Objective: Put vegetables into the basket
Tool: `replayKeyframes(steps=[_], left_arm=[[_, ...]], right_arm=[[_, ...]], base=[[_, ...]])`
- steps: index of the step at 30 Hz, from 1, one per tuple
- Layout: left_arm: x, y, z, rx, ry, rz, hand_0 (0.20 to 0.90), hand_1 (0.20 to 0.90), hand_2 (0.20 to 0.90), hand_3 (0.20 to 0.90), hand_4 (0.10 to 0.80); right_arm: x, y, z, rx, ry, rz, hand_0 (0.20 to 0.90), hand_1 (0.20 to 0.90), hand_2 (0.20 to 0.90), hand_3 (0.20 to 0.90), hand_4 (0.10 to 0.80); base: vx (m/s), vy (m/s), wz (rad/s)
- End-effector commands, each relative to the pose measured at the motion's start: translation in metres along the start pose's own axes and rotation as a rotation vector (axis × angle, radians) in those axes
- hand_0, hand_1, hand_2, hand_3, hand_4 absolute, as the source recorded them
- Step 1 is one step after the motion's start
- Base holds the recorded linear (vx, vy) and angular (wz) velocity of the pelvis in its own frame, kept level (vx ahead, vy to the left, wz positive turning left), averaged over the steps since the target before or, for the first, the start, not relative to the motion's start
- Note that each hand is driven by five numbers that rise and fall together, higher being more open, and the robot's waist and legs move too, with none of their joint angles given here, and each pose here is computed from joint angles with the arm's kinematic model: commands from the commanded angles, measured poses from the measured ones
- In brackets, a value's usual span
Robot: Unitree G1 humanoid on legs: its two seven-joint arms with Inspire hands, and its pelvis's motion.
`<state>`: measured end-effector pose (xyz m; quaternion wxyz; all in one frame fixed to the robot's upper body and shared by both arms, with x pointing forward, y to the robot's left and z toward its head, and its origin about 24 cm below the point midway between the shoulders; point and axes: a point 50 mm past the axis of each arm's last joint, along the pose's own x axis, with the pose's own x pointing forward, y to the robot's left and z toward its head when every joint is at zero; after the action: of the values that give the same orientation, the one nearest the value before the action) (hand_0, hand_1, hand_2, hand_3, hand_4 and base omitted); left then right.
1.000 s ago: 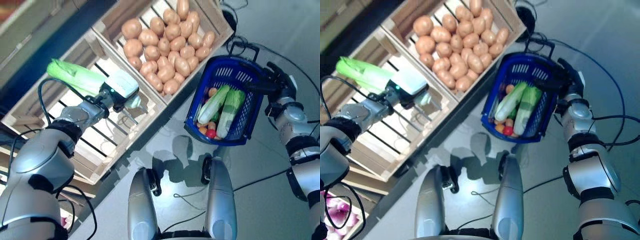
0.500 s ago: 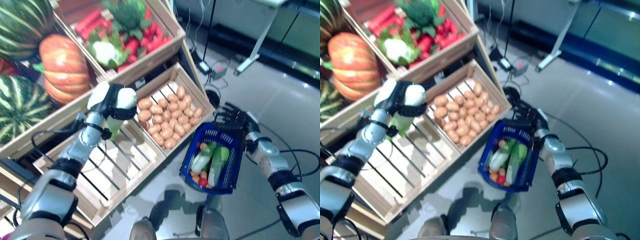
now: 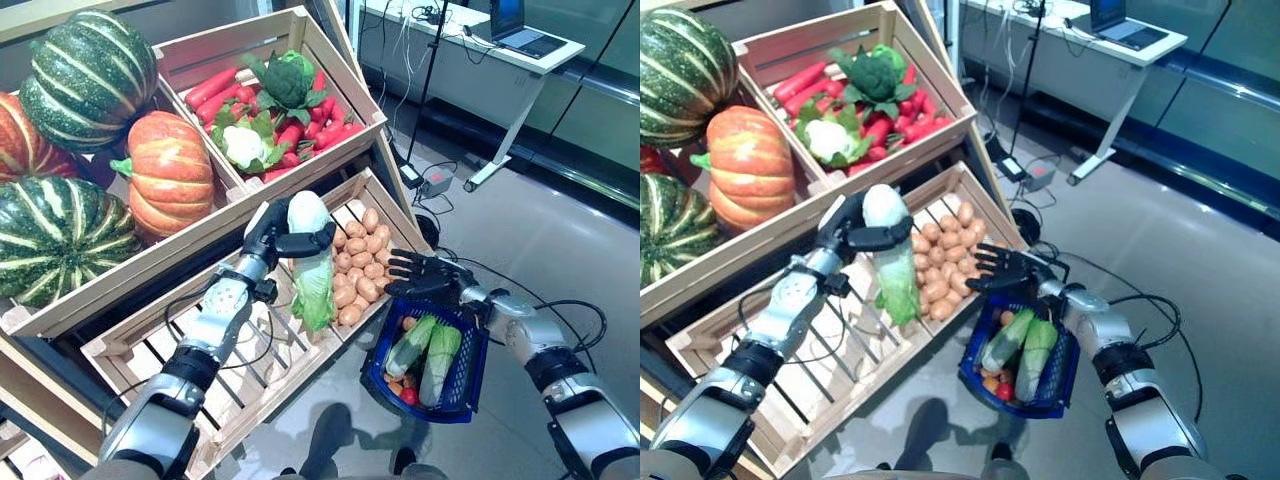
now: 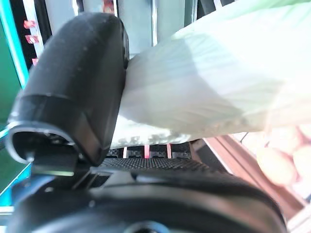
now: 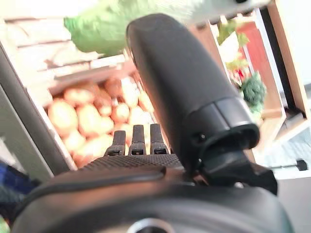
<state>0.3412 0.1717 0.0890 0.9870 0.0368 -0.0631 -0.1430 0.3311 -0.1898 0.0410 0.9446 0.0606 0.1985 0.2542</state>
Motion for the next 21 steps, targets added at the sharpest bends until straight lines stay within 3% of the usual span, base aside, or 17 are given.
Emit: replayKeyframes(steps=[1,21], left_arm=[[0.01,-0.003,0.037,-0.065,-0.186,-0.024,0.3,0.3,0.3,0.3,0.4],[0.009,-0.068,0.024,-0.279,-0.14,-0.264,0.3,0.3,0.3,0.3,0.4]], right_arm=[[0.017,0.036,0.023,0.062,-0.143,0.18,0.9,0.9,0.9,0.9,0.8],[0.038,0.092,0.005,0.101,-0.008,0.383,0.9,0.9,0.9,0.9,0.8]], base=[[0.024,-0.045,0.01],[0.038,-0.017,0.03]])
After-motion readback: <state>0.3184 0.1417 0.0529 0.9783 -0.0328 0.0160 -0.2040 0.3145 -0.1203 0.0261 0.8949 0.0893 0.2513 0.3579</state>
